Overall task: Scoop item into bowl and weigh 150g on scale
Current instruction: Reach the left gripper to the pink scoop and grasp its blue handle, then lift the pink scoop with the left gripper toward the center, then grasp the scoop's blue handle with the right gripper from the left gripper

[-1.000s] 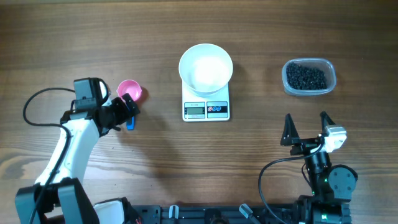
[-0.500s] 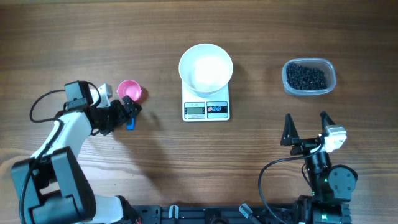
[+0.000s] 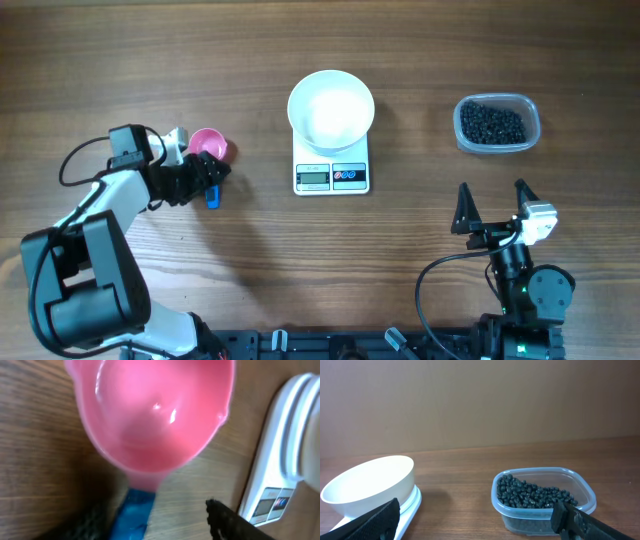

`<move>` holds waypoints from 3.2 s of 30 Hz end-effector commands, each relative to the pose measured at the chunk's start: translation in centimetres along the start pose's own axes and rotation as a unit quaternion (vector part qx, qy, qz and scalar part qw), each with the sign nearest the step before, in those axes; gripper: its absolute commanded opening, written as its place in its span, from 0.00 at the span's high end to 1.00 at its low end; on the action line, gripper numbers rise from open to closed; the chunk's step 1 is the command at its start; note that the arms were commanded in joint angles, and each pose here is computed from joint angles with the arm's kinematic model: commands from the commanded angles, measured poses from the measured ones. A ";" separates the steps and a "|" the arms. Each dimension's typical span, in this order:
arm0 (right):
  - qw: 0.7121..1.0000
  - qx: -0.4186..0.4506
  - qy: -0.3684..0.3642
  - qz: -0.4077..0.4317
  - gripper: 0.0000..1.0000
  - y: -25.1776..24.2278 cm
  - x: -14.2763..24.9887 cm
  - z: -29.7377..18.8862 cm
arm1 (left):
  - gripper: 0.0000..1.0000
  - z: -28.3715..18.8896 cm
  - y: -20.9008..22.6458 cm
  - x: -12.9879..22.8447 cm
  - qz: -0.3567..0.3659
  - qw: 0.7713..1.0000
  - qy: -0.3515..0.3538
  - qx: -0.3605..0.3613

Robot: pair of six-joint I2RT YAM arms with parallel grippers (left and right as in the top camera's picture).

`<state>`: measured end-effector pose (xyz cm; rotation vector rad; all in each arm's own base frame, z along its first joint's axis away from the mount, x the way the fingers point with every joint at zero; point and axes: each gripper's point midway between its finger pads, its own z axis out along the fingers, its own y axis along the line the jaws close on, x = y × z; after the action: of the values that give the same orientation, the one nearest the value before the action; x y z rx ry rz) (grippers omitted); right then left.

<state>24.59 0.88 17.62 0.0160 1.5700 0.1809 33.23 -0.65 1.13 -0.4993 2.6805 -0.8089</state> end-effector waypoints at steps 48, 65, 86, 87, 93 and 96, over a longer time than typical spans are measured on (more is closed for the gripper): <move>0.965 -0.106 -0.159 0.181 0.00 3.0 -8.7 -1.8 | 0.96 -18.6 -28.8 -1.9 0.135 0.876 -0.168 0.431; 0.858 -0.315 -0.011 0.406 0.07 9.6 -18.4 2.9 | 0.96 -18.7 -38.0 3.3 0.226 0.810 -0.238 0.486; 0.704 -0.460 0.138 0.524 0.32 23.9 -16.2 9.3 | 0.96 -18.8 -39.0 3.4 0.104 0.828 -0.200 0.514; 0.703 -0.460 0.138 0.524 0.36 23.9 -16.2 9.3 | 0.96 -18.7 -39.2 3.7 0.106 0.827 -0.196 0.515; 0.702 -0.461 0.139 0.525 0.55 24.0 -16.2 9.2 | 0.96 -18.5 -39.3 4.1 0.106 0.829 -0.191 0.515; 0.692 -0.471 0.159 0.524 0.58 24.4 -16.0 8.7 | 0.96 -18.5 -39.2 3.8 0.100 0.829 -0.198 0.513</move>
<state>31.08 23.40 35.85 0.1138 1.4544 1.9495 32.35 -24.29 37.18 -0.0612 1.5645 -1.6576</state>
